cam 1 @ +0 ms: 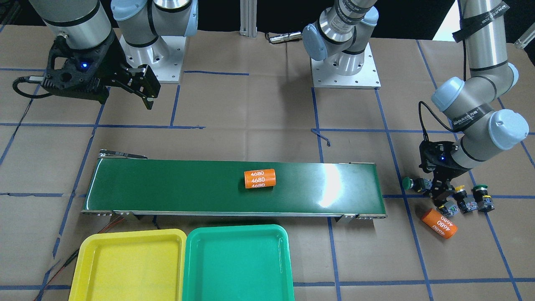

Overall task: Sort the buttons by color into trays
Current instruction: 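Grasp a green-capped push button with the left gripper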

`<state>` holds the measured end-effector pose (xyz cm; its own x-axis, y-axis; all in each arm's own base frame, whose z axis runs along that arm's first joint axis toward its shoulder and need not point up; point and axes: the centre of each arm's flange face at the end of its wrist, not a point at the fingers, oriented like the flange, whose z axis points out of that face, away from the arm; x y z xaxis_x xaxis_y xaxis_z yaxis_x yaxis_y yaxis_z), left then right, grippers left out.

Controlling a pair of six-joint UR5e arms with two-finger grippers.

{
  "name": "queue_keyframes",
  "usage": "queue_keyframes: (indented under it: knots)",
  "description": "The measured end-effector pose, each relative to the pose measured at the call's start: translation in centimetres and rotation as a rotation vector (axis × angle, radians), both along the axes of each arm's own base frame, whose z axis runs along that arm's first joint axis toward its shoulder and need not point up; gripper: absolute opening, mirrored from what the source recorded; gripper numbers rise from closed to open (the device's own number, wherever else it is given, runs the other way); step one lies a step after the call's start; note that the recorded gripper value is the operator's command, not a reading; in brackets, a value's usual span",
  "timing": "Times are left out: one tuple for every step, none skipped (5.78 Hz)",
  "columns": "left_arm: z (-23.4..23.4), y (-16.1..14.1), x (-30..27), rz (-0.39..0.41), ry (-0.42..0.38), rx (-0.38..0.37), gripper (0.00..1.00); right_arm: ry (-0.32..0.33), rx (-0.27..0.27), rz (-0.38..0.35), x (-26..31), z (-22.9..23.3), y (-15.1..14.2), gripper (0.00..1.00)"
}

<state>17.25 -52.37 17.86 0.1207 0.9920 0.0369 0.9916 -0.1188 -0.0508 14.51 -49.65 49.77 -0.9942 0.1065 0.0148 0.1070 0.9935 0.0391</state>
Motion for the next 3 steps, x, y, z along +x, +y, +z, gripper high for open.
queue_keyframes:
  knots:
    - [-0.71, -0.13, 0.1, -0.002, -0.002, -0.004, 0.56, 0.001, 0.0, 0.0, -0.02, 0.0, 0.0, 1.0]
    - [-0.96, -0.2, 0.14, -0.003, -0.002, -0.007, 0.24, 0.001, 0.002, -0.001, -0.04, -0.05, 0.01, 1.0]
    - [-0.97, -0.27, 0.18, -0.001, -0.005, -0.012, 0.07, 0.0, 0.002, -0.003, -0.03, -0.06, 0.01, 1.0]
